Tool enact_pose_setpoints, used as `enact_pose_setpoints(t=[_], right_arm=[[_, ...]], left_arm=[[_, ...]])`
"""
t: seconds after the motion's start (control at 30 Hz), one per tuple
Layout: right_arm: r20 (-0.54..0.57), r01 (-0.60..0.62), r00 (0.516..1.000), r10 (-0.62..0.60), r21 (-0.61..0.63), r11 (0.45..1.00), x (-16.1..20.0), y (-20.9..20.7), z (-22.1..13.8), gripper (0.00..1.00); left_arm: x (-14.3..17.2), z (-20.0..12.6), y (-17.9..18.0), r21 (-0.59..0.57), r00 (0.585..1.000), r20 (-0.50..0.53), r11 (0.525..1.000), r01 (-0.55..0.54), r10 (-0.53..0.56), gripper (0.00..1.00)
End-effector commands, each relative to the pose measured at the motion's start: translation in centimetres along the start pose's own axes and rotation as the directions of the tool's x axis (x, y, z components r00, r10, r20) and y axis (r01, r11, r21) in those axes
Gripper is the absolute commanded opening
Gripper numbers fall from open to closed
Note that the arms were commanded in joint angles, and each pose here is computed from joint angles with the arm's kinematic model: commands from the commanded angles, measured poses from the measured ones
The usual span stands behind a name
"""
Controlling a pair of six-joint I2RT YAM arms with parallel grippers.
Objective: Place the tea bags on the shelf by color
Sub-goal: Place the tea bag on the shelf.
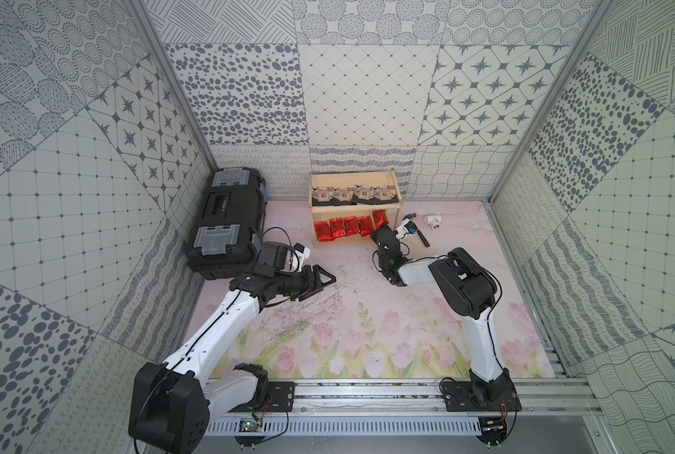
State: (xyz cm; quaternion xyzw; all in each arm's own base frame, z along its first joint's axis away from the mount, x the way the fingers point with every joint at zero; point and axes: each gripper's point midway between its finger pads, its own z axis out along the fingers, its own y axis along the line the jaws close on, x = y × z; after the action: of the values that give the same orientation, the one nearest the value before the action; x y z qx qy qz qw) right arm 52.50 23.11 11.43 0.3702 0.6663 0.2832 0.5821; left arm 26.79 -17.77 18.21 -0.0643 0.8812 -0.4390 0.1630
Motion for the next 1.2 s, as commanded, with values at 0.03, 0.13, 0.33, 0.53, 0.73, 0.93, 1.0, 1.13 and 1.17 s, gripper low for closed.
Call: enact_pose_setpoints(t=[0.03, 0.13, 0.33, 0.53, 0.73, 0.93, 1.0, 1.13, 1.17], right_arm=[[0.005, -0.012, 1.0, 0.012, 0.021, 1.0, 0.6, -0.8, 0.7, 0.0], [-0.001, -0.011, 1.0, 0.011, 0.023, 1.0, 0.8, -1.0, 0.8, 0.0], [-0.007, -0.022, 1.0, 0.022, 0.032, 0.999, 1.1, -1.4, 1.2, 0.0], [-0.017, -0.036, 0.999, 0.036, 0.035, 0.999, 1.6, -1.7, 1.5, 0.0], [-0.028, -0.042, 0.999, 0.043, 0.044, 0.998, 1.6, -2.0, 1.3, 0.0], [-0.059, -0.012, 0.998, 0.016, 0.07, 0.997, 1.4, -2.1, 0.5, 0.18], [-0.068, -0.003, 0.998, 0.008, 0.072, 0.997, 1.4, -2.3, 0.3, 0.2], [-0.098, 0.006, 0.995, 0.0, 0.068, 0.998, 1.5, -2.0, -0.2, 0.31], [-0.111, 0.016, 0.994, -0.009, 0.069, 0.998, 1.6, -1.9, -0.4, 0.34]], left_arm=[[0.4, -0.4, -0.6, 0.026, 0.999, -0.016, 0.999, -0.028, 0.029, 0.69], [0.4, -0.4, -0.7, 0.03, 0.999, -0.014, 0.999, -0.03, 0.03, 0.69], [0.3, -0.4, -0.7, 0.034, 0.999, -0.015, 0.999, -0.029, 0.03, 0.69], [0.3, -0.4, -0.7, 0.034, 0.999, -0.014, 0.999, -0.03, 0.03, 0.69], [0.3, -0.4, -0.7, 0.037, 0.999, -0.013, 0.999, -0.029, 0.029, 0.69], [0.2, -0.3, -1.0, 0.061, 1.0, -0.016, 0.998, -0.024, 0.025, 0.7], [0.1, -0.3, -1.2, 0.068, 1.0, -0.015, 0.997, -0.022, 0.023, 0.7], [0.1, -0.4, -1.2, 0.071, 1.0, -0.011, 0.997, -0.025, 0.026, 0.7], [0.1, -0.4, -1.2, 0.07, 1.0, -0.01, 0.997, -0.027, 0.027, 0.7]])
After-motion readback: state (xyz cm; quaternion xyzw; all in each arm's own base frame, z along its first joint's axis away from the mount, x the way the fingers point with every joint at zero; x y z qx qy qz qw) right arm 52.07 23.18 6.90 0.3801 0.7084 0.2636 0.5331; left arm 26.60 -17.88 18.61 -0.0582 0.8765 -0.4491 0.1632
